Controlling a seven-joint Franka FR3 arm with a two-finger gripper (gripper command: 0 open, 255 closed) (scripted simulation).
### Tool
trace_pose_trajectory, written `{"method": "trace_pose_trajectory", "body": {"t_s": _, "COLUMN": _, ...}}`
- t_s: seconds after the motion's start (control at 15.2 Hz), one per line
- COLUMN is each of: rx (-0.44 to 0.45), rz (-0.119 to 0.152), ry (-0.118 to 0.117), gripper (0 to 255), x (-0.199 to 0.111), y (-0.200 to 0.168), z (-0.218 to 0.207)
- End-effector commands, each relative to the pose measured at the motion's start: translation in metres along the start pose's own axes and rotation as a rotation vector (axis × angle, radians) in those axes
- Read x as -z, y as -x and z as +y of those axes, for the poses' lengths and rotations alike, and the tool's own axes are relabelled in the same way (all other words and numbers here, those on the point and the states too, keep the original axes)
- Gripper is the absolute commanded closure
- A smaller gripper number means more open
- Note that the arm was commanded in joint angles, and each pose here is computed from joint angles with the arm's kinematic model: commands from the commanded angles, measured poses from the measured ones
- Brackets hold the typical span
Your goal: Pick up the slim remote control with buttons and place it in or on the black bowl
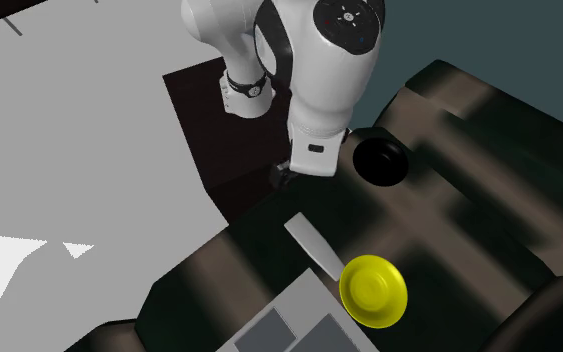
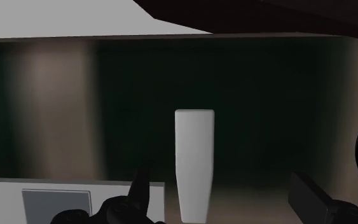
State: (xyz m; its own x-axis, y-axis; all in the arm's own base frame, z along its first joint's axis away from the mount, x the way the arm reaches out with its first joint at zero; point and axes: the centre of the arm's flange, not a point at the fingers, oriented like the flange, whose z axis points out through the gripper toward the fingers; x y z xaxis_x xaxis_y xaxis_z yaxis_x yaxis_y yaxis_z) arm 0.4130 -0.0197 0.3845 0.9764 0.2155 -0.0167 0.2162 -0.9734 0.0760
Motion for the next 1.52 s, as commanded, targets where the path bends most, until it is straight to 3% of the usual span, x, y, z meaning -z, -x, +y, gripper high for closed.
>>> {"method": "trace_pose_trajectory", "body": {"t_s": 0.0, "rx": 0.004, "rz": 0.003, "ry": -0.007, "gripper": 0, "x": -0.023, "y": -0.014, "z": 0.001}}
{"method": "trace_pose_trajectory", "body": {"t_s": 1.12, "rx": 0.035, "rz": 0.015, "ry": -0.066, "gripper": 0, "x": -0.221, "y": -0.118, "z": 0.008}}
{"method": "trace_pose_trajectory", "body": {"t_s": 1.45, "rx": 0.035, "rz": 0.015, "ry": -0.067, "gripper": 0, "x": -0.246, "y": -0.120, "z": 0.006}}
